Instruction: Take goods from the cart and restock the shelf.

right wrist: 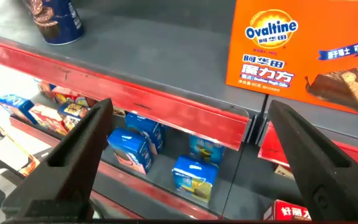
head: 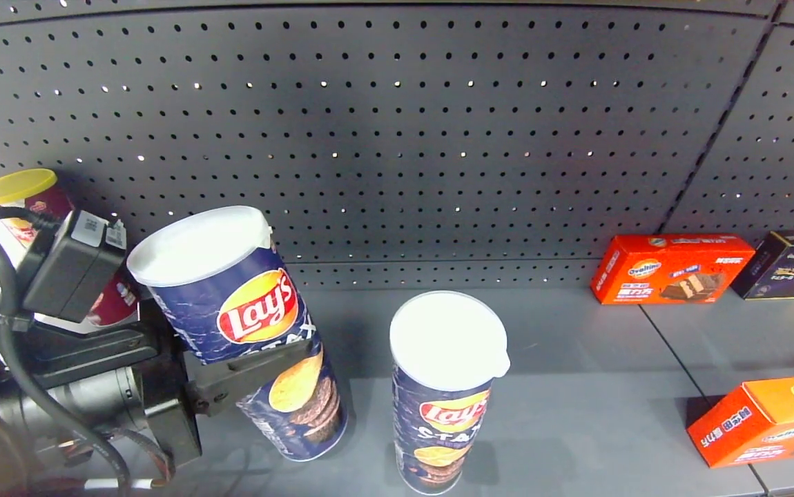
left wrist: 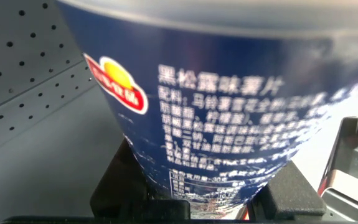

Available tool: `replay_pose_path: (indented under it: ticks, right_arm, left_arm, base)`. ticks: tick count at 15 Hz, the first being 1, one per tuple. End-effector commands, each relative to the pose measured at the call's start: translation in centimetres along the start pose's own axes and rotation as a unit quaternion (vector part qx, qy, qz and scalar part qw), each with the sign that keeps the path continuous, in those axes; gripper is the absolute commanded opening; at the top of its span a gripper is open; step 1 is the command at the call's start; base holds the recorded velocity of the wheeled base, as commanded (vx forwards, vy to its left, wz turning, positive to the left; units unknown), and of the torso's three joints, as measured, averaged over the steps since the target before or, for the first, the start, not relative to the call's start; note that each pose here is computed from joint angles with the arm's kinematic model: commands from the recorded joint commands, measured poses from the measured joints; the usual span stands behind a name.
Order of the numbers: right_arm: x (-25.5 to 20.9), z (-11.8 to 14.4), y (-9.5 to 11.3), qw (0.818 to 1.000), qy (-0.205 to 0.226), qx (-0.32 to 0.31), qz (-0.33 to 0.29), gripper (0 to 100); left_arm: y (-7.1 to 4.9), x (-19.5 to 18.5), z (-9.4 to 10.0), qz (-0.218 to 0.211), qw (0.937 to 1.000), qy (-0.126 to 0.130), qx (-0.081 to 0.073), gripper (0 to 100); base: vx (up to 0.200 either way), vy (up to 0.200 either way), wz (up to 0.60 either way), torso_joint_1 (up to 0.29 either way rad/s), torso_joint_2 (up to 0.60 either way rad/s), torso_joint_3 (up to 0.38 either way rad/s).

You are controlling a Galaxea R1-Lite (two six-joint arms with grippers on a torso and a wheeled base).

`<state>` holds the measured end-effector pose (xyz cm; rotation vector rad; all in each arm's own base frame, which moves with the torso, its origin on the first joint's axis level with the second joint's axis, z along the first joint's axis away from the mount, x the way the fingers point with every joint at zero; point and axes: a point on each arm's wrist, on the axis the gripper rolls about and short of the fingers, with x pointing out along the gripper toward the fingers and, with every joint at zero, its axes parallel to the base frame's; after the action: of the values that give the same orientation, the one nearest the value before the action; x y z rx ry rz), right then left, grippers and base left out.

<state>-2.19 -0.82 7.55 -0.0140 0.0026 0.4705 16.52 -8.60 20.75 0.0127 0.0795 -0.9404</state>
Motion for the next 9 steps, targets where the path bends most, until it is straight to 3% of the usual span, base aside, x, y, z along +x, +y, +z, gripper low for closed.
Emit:
replay_pose_path:
  ticks: [1, 4, 8, 9]
  right_arm:
    - [0.0, 0.0, 0.0, 1.0, 0.001, 0.0, 0.0, 100]
    - [0.0, 0.0, 0.0, 1.0, 0.001, 0.0, 0.0, 100]
    - [0.0, 0.0, 0.0, 1.0, 0.001, 0.0, 0.0, 100]
    - [0.0, 0.0, 0.0, 1.0, 0.001, 0.0, 0.0, 100]
  left_arm:
    - [0.7, -0.2, -0.1, 0.008, 1.0, 0.002, -0.003, 0]
    - [2.0, 0.3, -0.2, 0.006, 0.9999, 0.007, -0.007, 0]
    - [3.9, 2.6, 1.8, 0.006, 0.9999, -0.011, 0.006, 0]
    - [3.3, 3.8, 3.0, -0.006, 0.9996, -0.022, 0.017, 0]
  base:
    - [0.0, 0.0, 0.0, 0.0, 0.0, 0.0]
    - [0.0, 0.0, 0.0, 0.0, 0.0, 0.0]
    - [0.0, 0.0, 0.0, 0.0, 0.0, 0.0]
    - [0.0, 0.0, 0.0, 0.0, 0.0, 0.0]
